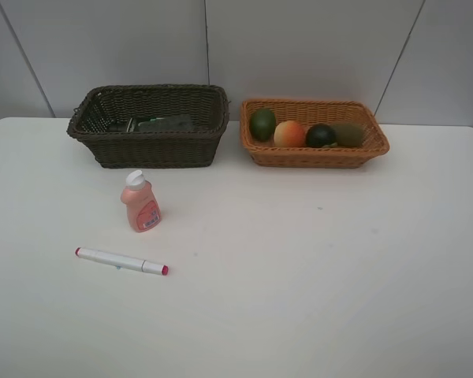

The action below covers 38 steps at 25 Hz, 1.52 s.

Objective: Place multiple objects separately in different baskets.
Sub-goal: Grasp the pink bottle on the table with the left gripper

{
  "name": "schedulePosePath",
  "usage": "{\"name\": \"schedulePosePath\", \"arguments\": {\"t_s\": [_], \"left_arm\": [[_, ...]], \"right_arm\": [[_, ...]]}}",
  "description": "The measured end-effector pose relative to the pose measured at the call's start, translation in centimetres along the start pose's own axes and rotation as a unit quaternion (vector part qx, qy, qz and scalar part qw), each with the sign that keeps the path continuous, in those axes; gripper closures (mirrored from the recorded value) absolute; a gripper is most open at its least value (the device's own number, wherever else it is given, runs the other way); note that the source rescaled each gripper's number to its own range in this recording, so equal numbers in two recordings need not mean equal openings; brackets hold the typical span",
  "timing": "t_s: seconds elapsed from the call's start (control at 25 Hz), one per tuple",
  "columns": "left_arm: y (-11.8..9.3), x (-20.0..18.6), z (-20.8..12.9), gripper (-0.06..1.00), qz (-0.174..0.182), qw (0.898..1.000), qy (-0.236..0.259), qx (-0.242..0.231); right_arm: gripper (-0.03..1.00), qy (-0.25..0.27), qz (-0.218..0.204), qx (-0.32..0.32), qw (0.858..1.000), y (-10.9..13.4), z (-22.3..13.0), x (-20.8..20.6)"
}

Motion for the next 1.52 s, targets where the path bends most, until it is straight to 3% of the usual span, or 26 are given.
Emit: {"name": "schedulePosePath", "arguments": {"t_s": [0.72,1.08,1.4,1.52], "left_arm": [[-0.5,-0.1,0.2,-0.06,-0.016,1.000,-0.004,-0.009],[-1.6,-0.6,3.8,-0.06,-0.050,0.994,-0.098,-0.025],[-2.5,2.8,7.9,-0.06,-0.047,0.998,-0.021,-0.034],[-2.8,4.6,9.9,-0.06,-0.042,0.999,0.011,-0.010]], "right_arm": [[-0.01,0.000,0.000,0.000,1.000,0.0,0.0,0.0],[-0.01,0.000,0.000,0.000,1.000,0.0,0.0,0.0],[-0.01,0.000,0.000,0.000,1.000,0.0,0.0,0.0],[-0.01,0.000,0.000,0.000,1.000,0.0,0.0,0.0]]}}
Point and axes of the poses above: a point on each arm's last joint axis where the gripper is mounted, x pointing out along that axis toward the gripper, y along the wrist's bending axis when the last joint is at zero, z = x × y, the point moved 7 cm from there along x, pointing out along that axis toward the gripper, and after that the axes turned 7 degrees about -x, right-handed, at the moved point
